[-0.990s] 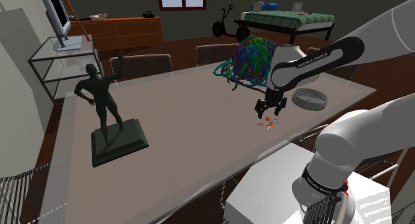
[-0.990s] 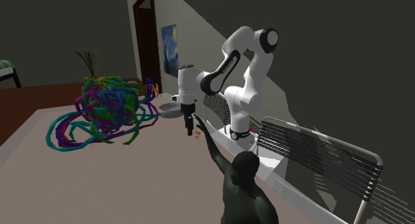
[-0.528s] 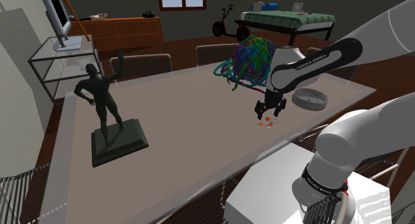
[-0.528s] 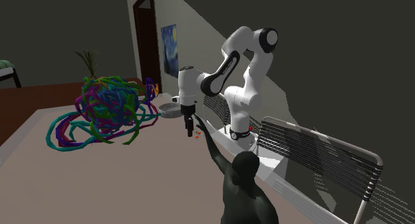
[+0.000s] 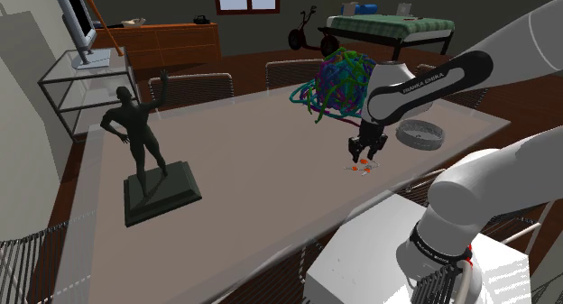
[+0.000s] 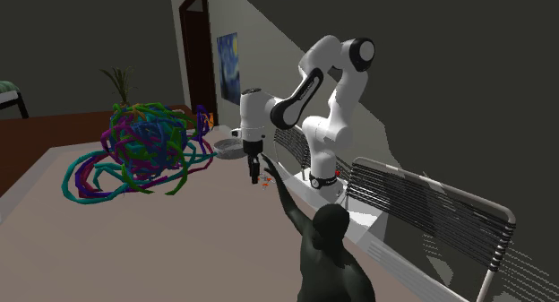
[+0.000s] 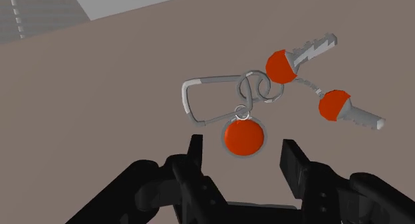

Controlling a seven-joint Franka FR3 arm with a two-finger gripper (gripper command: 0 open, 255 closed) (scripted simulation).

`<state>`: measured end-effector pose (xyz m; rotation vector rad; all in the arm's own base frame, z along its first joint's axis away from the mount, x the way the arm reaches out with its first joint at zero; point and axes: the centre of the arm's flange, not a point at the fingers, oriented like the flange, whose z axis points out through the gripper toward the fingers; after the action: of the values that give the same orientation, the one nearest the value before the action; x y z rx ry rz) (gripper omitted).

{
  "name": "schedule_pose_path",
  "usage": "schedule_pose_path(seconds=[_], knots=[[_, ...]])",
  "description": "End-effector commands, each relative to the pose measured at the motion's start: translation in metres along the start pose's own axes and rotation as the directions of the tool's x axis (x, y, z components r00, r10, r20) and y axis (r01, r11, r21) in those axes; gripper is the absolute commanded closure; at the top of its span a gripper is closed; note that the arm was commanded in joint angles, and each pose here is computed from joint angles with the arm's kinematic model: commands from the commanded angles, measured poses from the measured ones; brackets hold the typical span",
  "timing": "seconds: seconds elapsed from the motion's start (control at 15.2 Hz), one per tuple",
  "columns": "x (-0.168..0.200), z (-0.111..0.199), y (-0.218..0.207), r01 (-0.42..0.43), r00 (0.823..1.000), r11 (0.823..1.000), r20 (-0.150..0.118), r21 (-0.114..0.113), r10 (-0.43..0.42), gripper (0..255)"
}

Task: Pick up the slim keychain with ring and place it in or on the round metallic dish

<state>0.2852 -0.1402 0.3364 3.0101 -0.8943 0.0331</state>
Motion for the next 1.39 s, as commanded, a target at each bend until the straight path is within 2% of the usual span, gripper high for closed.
schedule_pose_path(seconds=[0.0, 0.13, 1.32], knots=[[-0.002, 0.004, -0.001, 0.002, 1.000, 1.000, 0.010, 0.000, -0.002, 255], [-0.001, 0.004, -0.001, 0.002, 1.000, 1.000, 0.010, 0.000, -0.002, 255], [0.001, -0.091, -0.001, 0.002, 1.000, 1.000, 0.010, 0.000, -0.002, 255]])
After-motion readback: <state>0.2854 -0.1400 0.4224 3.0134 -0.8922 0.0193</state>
